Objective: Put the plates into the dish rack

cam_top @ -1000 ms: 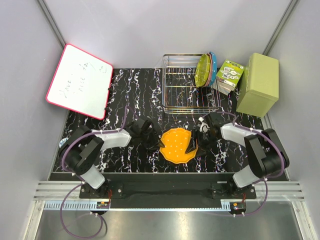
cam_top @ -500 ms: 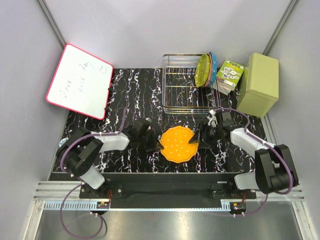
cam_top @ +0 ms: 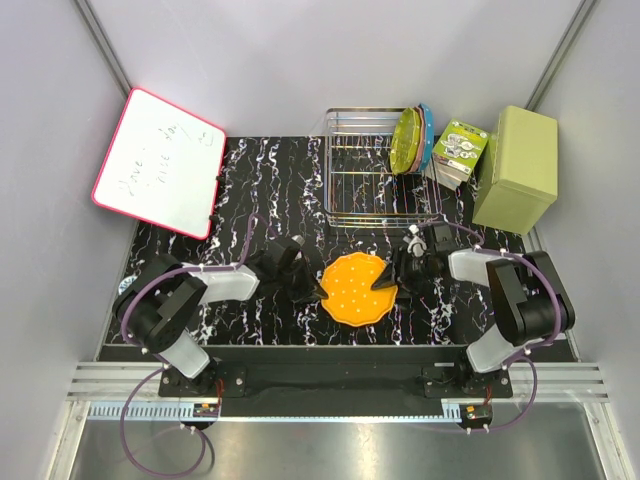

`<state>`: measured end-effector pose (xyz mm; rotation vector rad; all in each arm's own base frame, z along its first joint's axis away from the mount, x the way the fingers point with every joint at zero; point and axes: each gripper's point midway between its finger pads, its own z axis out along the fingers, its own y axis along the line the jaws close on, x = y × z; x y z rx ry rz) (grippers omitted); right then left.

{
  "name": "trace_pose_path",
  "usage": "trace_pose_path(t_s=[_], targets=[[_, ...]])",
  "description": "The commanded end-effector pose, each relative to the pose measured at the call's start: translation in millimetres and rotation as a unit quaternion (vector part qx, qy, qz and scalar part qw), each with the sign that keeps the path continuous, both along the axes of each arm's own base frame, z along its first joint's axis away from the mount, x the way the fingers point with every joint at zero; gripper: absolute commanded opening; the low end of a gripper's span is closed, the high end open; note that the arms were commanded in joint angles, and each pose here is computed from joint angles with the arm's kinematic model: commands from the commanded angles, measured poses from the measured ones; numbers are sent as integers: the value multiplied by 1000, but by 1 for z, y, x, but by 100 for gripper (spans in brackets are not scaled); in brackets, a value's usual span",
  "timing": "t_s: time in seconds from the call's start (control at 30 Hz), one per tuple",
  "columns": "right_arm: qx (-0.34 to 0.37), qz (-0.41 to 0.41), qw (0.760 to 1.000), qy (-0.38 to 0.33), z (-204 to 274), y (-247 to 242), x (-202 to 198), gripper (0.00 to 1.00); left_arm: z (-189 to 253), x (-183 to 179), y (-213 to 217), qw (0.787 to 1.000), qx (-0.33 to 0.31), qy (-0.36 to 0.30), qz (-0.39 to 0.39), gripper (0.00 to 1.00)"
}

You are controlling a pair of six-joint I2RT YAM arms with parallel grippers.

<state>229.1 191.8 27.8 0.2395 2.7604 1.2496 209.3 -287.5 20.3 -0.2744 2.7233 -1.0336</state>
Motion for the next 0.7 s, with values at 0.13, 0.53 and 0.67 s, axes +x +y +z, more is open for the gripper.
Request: trace_pose_path(t_s=[0.13,0.53,0.67], targets=[[61,-5,993,-102,44,17,12,18,1,-13,-7,999,-12,-1,-37,0],[2,51,965,-257,165,-2,0,0,112,106,90,915,246,-303,-103,90],[-8,54,920,-387,266,-1,28,0,187,160,175,807,424,-409,31,99]])
